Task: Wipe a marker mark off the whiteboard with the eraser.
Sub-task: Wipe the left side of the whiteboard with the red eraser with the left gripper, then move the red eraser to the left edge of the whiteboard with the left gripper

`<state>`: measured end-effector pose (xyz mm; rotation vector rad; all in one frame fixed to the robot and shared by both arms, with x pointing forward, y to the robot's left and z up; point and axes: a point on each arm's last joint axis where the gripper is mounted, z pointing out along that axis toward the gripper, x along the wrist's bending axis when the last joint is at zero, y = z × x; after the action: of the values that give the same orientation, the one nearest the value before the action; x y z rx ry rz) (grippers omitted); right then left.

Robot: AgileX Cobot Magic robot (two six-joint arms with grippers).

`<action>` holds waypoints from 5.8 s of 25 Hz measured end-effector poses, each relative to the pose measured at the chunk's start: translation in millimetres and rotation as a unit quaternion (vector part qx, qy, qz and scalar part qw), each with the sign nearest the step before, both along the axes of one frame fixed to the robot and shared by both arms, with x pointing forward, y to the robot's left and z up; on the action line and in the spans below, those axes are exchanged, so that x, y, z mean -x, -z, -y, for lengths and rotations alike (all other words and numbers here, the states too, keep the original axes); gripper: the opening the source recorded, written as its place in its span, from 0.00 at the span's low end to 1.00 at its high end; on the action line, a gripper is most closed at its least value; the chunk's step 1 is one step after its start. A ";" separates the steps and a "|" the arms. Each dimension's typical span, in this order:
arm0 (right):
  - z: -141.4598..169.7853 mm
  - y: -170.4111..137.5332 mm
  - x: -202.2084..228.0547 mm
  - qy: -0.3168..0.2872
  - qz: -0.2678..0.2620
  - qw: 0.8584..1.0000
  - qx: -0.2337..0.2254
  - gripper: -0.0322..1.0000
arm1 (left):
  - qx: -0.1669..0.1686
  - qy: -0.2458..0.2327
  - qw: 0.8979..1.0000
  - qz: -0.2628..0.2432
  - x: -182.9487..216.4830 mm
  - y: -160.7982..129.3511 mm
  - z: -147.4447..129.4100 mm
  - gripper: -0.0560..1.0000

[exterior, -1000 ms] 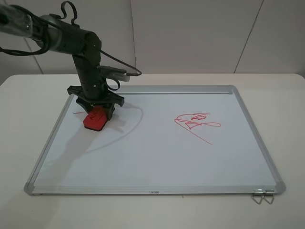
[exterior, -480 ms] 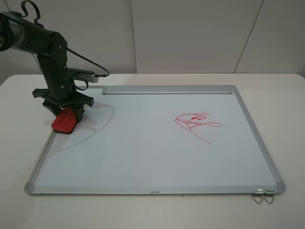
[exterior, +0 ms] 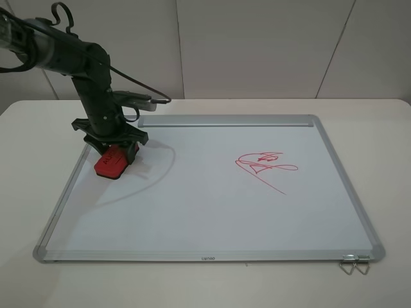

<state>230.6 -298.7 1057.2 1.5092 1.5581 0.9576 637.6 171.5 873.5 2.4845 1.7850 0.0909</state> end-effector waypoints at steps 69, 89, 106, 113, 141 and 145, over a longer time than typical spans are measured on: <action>0.0 0.0 0.0 0.000 0.000 1.000 0.000 0.83 | 0.005 -0.005 1.000 0.002 -21.4 10.1 5.2 0.60; 0.0 0.0 0.0 0.000 0.000 1.000 0.000 0.83 | -0.029 -0.061 0.997 -0.047 6.1 -38.2 -37.5 0.60; 0.0 0.0 0.0 0.000 0.000 1.000 0.000 0.83 | 0.007 -0.092 0.996 0.009 93.3 -72.7 5.0 0.60; 0.0 0.0 0.0 0.000 0.000 1.000 0.000 0.83 | 0.016 -0.122 0.992 0.017 132.0 -59.0 -12.3 0.60; 0.0 0.0 0.0 0.000 0.000 1.000 0.000 0.83 | 0.022 -0.151 0.988 0.029 136.3 -20.0 -24.3 0.60; 0.0 0.0 0.0 0.000 0.000 1.000 0.000 0.83 | 0.023 -0.151 0.988 0.030 136.1 -20.1 -24.2 0.60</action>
<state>230.6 -298.7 1057.2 1.5092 1.5581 0.9576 501.6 195.6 893.6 2.1375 2.0975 0.1393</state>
